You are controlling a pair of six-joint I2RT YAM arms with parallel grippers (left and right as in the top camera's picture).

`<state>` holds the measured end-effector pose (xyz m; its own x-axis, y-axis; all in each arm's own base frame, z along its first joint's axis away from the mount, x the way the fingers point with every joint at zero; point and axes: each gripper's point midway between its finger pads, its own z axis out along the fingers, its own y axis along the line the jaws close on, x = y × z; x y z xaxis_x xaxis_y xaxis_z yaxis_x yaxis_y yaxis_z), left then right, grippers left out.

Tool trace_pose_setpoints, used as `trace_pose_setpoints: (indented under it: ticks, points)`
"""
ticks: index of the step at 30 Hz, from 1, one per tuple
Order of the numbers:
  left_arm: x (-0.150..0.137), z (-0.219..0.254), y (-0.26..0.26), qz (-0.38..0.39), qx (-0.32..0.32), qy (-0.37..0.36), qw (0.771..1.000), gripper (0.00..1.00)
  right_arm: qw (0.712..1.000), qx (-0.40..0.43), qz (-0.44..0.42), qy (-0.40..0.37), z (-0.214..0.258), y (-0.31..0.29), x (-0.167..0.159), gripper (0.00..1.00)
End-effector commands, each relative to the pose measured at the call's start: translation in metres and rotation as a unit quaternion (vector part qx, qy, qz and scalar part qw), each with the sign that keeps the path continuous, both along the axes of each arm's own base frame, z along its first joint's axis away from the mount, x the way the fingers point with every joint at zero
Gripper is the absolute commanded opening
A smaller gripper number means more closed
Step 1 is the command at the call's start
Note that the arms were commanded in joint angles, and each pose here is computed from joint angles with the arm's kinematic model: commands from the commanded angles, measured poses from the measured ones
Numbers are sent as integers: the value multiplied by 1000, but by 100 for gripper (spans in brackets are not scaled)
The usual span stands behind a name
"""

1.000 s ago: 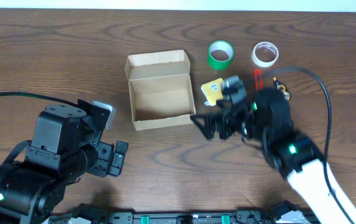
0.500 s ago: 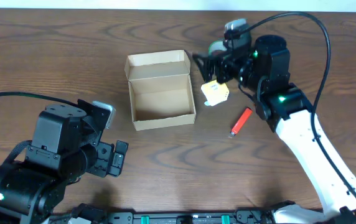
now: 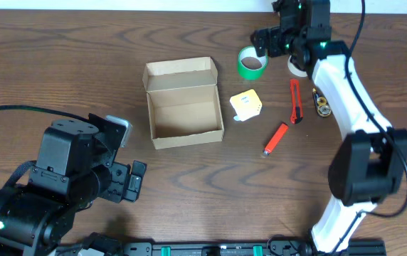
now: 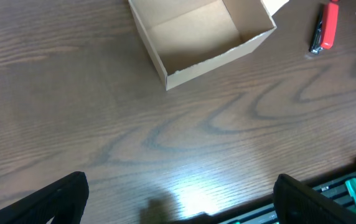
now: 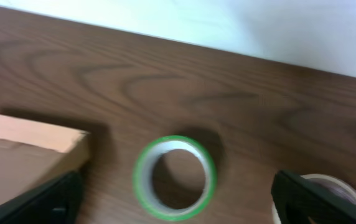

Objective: Pack container
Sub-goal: 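Reach the right gripper forward to the green tape roll, then grasp the green tape roll with the right gripper and lift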

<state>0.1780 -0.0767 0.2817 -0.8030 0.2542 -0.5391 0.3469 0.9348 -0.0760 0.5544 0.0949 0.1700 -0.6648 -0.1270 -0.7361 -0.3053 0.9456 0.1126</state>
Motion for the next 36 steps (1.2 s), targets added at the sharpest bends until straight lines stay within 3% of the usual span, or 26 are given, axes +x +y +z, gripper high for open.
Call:
trace_pose_setpoints:
  ticks: [1,5,10,17,21,31,36]
  points:
    - [0,2,1,-5,3,-4,1000,95,1000,-25,12,7,-17,-7,16,94]
    - [0,2,1,-5,3,-4,1000,95,999,-39,6,34,-50,-9,22,89]
    - [0,2,1,-5,3,-4,1000,95,996,-47,6,78,-89,-10,17,75]
    - [0,2,1,-5,3,-4,1000,95,991,-52,6,123,-124,-11,6,71]
    - [0,2,1,-5,3,-4,1000,95,990,-54,7,132,-134,-10,4,64]
    - [0,2,1,-5,3,-4,1000,95,991,-52,-20,123,-133,-14,12,10]
    - [0,2,1,-5,3,-4,1000,95,992,-26,-46,114,-110,-12,21,1]
